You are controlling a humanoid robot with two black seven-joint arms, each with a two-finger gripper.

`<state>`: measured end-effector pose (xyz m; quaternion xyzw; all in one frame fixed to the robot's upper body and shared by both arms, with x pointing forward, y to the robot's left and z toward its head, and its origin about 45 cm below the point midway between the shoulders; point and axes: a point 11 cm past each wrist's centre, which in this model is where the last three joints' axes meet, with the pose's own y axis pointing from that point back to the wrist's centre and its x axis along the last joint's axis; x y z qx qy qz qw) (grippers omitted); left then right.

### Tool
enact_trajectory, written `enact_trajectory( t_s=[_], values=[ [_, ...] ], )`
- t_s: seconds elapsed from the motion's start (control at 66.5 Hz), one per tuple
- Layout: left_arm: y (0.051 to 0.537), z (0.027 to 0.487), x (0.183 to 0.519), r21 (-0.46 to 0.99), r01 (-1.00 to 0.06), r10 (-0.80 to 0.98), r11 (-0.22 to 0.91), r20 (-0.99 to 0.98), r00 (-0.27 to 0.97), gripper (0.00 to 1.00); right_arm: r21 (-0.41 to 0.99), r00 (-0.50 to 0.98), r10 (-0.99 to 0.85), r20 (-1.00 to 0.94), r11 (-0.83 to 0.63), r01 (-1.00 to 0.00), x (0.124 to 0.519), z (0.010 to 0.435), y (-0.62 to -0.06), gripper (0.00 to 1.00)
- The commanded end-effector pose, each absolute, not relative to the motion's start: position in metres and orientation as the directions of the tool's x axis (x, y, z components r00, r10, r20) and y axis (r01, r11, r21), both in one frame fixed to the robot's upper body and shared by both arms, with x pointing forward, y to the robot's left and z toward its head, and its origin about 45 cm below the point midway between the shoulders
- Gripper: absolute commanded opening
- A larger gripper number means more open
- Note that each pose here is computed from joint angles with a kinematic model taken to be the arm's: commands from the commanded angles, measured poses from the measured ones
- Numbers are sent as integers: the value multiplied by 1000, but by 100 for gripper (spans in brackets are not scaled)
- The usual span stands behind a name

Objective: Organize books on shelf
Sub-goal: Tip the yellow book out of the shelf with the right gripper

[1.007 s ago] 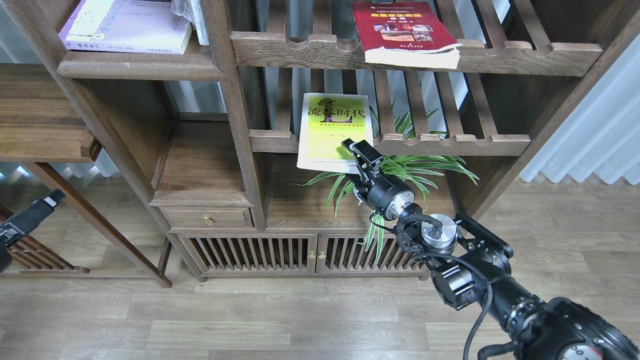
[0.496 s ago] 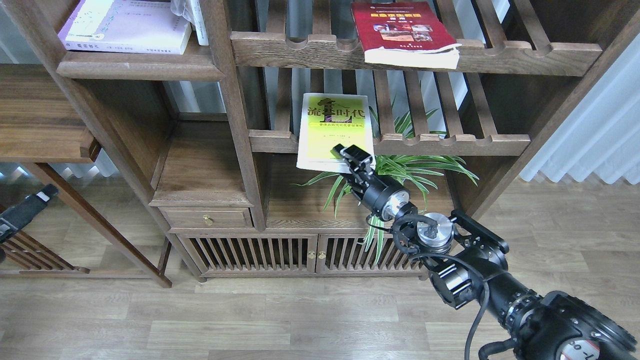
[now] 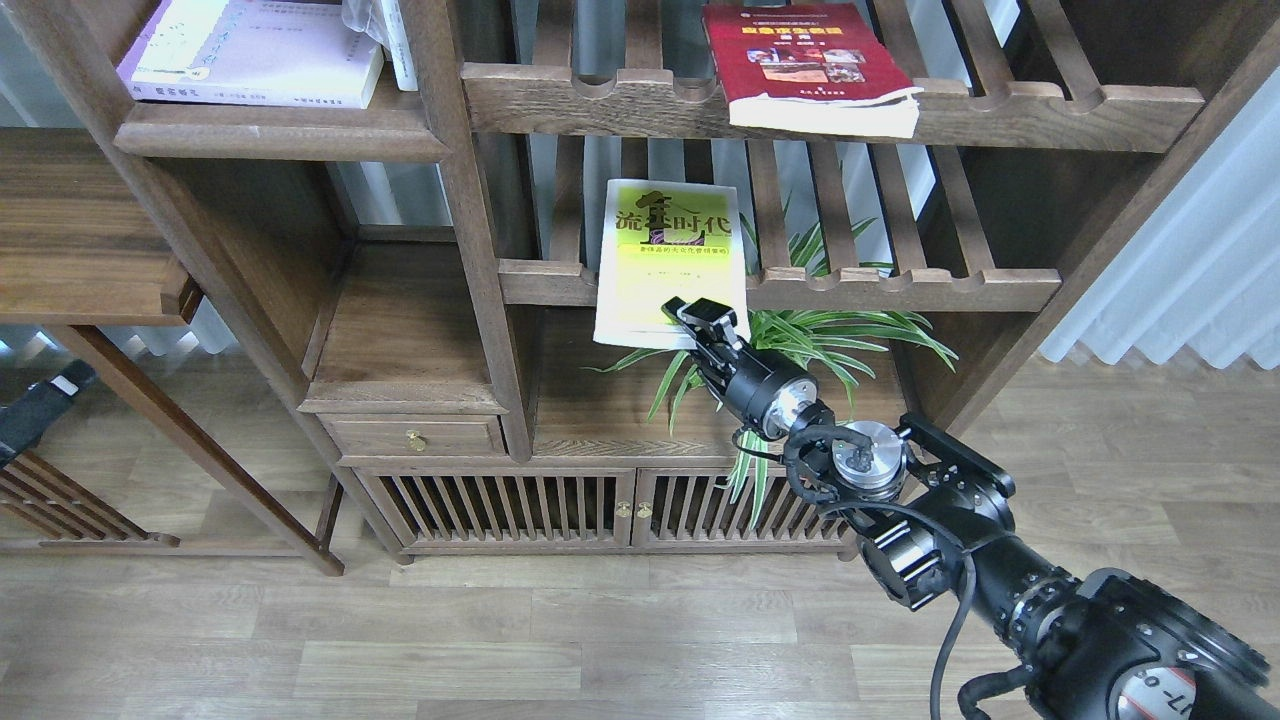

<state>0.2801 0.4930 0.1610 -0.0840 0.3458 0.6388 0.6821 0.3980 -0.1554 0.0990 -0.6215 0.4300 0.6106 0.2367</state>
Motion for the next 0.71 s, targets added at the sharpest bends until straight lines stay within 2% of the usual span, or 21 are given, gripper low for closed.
enact_trajectory(
  t_s=[0.0,0.165,0.256,0.481,0.691],
  values=[
    [495,164,281,321,-933,814,164,-578,-55,99,143,-33,-207,-978,-542,-828,396,106,-153,4],
    [498,163,279,326,-932,816,156,-575,-64,99,96,-4,-168,-986,-548,-831,390,106,-153,4],
    [499,159,277,334,-931,814,150,-576,-76,99,53,20,-121,-992,-571,-819,369,97,-150,4],
    [490,142,273,349,-924,790,156,-605,-95,100,2,-28,34,-999,-609,-793,307,87,-125,4],
    [456,114,272,335,-923,717,188,-690,-104,100,-3,-64,82,-995,-637,-771,266,79,-116,5]
  ],
)
